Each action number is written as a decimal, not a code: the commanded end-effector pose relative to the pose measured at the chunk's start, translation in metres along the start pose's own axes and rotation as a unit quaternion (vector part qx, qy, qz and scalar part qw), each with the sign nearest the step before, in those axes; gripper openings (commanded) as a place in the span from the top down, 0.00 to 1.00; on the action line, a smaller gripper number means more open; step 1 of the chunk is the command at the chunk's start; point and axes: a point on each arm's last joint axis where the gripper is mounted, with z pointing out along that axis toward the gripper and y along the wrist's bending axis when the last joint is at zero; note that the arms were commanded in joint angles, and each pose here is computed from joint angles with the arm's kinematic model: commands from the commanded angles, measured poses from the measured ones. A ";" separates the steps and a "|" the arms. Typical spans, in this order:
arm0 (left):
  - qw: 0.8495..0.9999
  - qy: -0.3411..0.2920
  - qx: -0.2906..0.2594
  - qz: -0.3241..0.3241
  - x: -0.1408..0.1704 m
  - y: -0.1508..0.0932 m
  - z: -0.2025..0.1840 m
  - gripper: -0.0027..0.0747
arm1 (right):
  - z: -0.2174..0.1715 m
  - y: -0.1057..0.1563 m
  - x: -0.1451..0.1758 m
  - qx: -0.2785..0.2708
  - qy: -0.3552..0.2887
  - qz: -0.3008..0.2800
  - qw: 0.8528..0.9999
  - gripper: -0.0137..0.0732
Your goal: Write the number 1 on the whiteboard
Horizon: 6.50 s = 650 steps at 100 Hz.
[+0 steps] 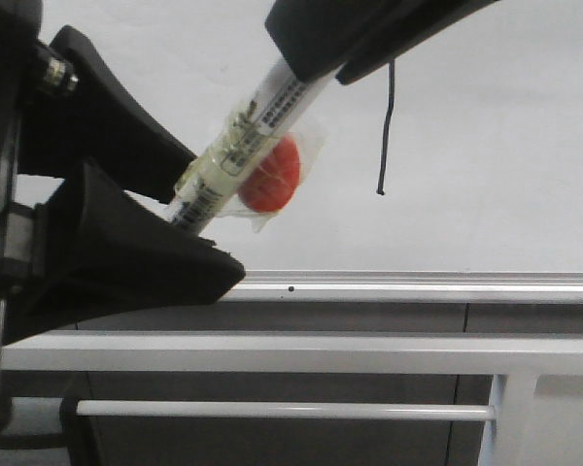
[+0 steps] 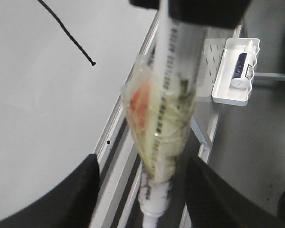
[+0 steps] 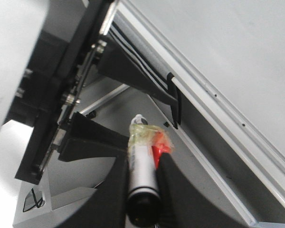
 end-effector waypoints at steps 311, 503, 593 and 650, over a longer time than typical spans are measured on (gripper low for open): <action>0.891 -0.168 -0.210 -0.367 0.034 -0.016 -0.034 0.99 | -0.088 -0.016 0.122 0.093 -0.290 -0.148 0.941 0.91; 0.827 -0.144 -0.272 -0.469 0.028 -0.027 0.033 0.99 | -0.062 -0.020 0.146 0.089 -0.250 -0.142 0.954 0.92; 0.857 -0.087 -0.282 -0.422 0.012 0.003 0.050 0.99 | -0.062 -0.020 0.145 0.091 -0.253 -0.146 0.952 0.92; 0.852 -0.076 -0.287 -0.432 0.018 0.011 0.052 0.99 | -0.062 -0.020 0.145 0.091 -0.253 -0.146 0.952 0.92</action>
